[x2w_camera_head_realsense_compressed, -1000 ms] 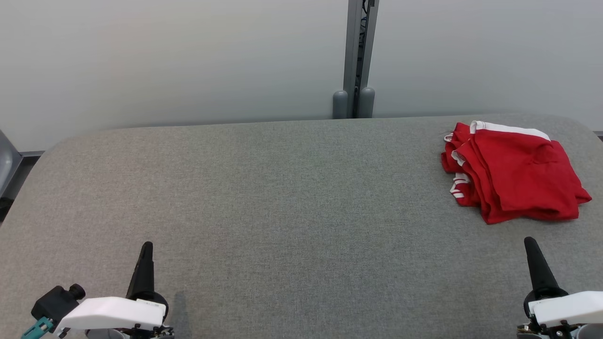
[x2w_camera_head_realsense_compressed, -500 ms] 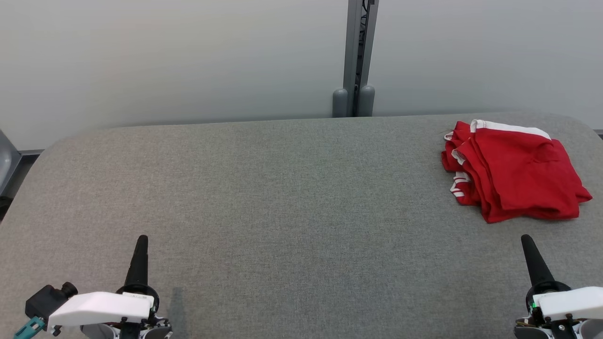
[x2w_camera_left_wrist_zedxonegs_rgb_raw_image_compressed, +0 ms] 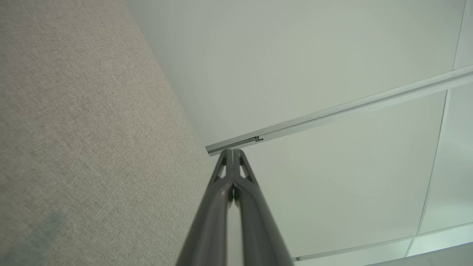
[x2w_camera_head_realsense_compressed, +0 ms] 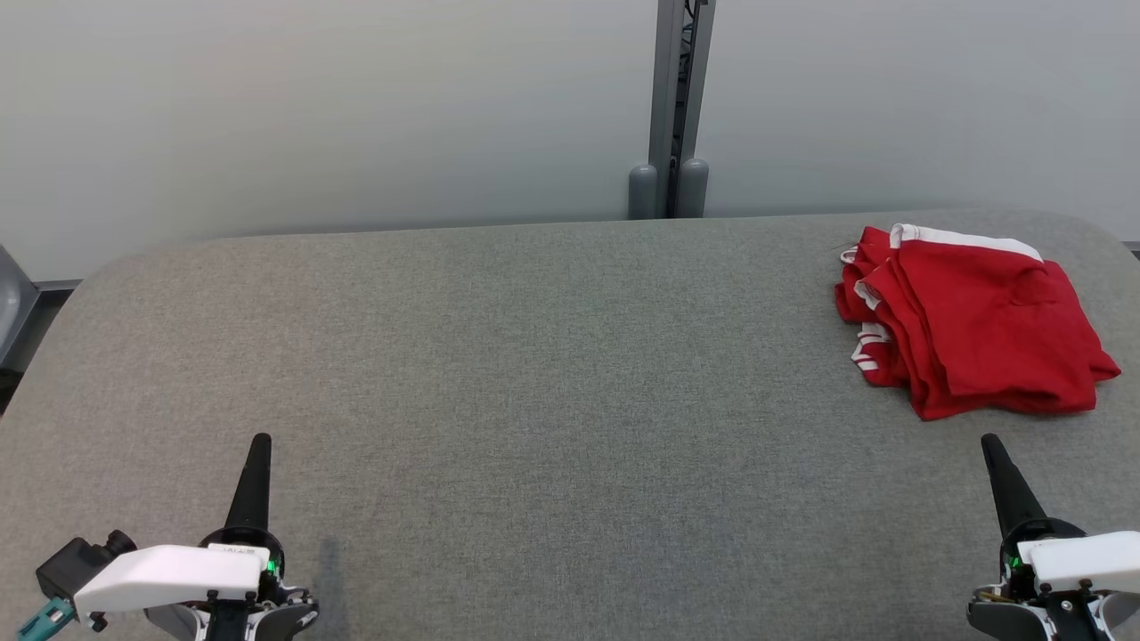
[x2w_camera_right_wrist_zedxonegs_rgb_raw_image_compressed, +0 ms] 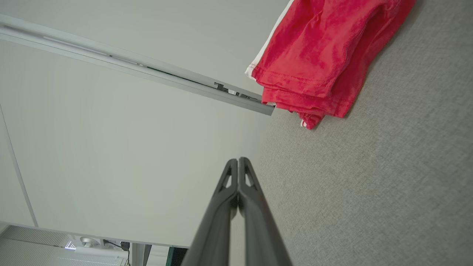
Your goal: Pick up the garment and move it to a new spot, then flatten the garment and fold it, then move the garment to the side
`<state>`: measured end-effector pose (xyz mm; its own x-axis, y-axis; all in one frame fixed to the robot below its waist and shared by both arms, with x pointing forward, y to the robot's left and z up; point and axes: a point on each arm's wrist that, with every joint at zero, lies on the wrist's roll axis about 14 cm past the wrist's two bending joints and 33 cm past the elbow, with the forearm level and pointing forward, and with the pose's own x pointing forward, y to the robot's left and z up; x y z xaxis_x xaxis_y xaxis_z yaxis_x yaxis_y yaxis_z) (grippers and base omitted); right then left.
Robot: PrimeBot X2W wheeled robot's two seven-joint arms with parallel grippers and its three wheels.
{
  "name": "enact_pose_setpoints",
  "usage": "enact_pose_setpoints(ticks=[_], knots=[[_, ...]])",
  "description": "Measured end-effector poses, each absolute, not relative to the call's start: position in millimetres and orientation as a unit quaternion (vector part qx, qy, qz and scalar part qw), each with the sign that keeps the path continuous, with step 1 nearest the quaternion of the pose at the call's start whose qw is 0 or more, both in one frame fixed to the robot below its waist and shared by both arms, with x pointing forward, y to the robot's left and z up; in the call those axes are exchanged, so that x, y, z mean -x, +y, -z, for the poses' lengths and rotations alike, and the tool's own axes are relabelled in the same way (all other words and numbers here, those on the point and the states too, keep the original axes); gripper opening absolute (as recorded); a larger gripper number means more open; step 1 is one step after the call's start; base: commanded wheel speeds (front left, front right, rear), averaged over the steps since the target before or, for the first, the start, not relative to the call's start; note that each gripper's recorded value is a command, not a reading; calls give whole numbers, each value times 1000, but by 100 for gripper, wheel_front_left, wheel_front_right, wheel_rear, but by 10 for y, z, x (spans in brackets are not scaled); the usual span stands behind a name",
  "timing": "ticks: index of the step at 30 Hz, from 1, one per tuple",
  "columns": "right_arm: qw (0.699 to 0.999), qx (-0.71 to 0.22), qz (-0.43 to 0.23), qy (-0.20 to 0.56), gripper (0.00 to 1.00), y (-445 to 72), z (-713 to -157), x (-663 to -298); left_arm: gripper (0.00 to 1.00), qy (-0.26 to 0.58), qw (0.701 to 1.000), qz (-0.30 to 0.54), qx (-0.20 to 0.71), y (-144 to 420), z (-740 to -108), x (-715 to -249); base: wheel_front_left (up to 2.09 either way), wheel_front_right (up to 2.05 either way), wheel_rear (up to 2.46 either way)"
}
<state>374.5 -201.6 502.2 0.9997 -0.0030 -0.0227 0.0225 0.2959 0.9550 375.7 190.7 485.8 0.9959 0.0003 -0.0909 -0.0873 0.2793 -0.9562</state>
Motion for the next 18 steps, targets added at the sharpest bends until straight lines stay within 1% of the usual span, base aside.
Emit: enact_pose_setpoints(ticks=[18], knots=[[761,-649,6,5,0,-2007,-5043,-3813,0,24,757,-20,652,1949,-4921,-3804,0,0,0]])
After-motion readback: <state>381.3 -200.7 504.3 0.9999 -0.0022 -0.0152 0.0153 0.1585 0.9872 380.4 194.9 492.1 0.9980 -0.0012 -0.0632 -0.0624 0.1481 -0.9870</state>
